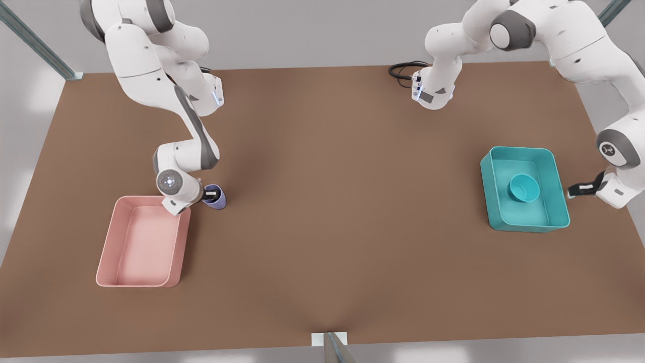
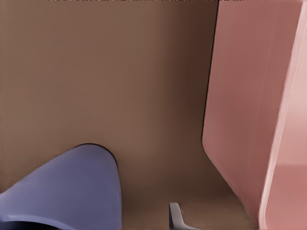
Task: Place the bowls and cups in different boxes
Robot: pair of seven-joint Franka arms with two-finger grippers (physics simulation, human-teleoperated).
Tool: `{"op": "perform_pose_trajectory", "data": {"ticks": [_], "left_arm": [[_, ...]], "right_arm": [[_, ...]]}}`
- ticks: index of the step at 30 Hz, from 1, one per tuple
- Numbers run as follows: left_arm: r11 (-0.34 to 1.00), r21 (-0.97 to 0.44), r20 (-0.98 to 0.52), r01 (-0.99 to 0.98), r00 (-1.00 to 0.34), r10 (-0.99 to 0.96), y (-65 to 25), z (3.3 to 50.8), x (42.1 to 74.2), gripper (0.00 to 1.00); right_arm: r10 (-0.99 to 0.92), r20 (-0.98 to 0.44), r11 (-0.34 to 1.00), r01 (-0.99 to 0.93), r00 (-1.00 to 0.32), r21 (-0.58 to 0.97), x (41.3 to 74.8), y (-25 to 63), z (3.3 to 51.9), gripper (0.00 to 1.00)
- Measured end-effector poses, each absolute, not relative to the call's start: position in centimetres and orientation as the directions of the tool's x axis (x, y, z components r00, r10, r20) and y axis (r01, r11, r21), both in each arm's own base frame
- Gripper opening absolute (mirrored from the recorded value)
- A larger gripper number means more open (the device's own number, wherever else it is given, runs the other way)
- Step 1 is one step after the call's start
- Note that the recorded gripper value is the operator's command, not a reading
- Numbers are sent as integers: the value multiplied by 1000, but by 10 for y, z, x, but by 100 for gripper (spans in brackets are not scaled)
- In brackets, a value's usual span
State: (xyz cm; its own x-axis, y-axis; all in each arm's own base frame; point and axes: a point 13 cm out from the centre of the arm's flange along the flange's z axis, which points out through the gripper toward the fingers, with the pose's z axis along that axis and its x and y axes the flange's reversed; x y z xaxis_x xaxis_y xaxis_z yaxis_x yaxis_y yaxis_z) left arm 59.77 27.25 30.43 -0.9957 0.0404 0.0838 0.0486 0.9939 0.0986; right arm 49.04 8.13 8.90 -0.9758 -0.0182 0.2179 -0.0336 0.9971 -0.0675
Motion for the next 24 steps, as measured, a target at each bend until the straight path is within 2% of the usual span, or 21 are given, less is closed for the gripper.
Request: {"op": "perform_pose_trajectory", "data": {"ticks": [1,2,3,5,7,12,15,17,19,24], "left_arm": [[987,87,76,138,-988,132,214,338,613,100],[970,75,76,231,-971,226,148,366,623,100],[948,68,73,311,-949,306,86,392,623,100],[906,70,56,418,-908,415,-9,443,610,100],[892,69,67,447,-894,443,-51,464,600,100],[917,53,144,396,-912,385,-58,470,574,100],[928,51,186,368,-917,353,-60,470,562,100],[937,52,208,345,-922,327,-57,469,556,100],[945,54,225,323,-926,303,-54,468,552,100],[958,59,247,282,-934,259,-52,468,546,100]], "right_arm": [[-25,214,997,-40,-976,-64,492,86,90,34],[-32,210,997,-45,-977,-58,494,90,91,24],[-40,208,997,-52,-977,-52,495,95,91,21],[-50,204,997,-62,-978,-52,498,100,91,21],[-52,189,997,-63,-981,-52,505,103,98,21],[-36,6,999,-36,-999,-9,602,106,222,21],[14,-35,1000,14,-999,-6,648,35,256,21],[41,-26,999,41,-999,-10,665,-22,251,21],[41,-11,999,42,-999,-10,668,-60,245,21],[-20,71,1000,-20,-997,-1,665,-97,184,21]]}}
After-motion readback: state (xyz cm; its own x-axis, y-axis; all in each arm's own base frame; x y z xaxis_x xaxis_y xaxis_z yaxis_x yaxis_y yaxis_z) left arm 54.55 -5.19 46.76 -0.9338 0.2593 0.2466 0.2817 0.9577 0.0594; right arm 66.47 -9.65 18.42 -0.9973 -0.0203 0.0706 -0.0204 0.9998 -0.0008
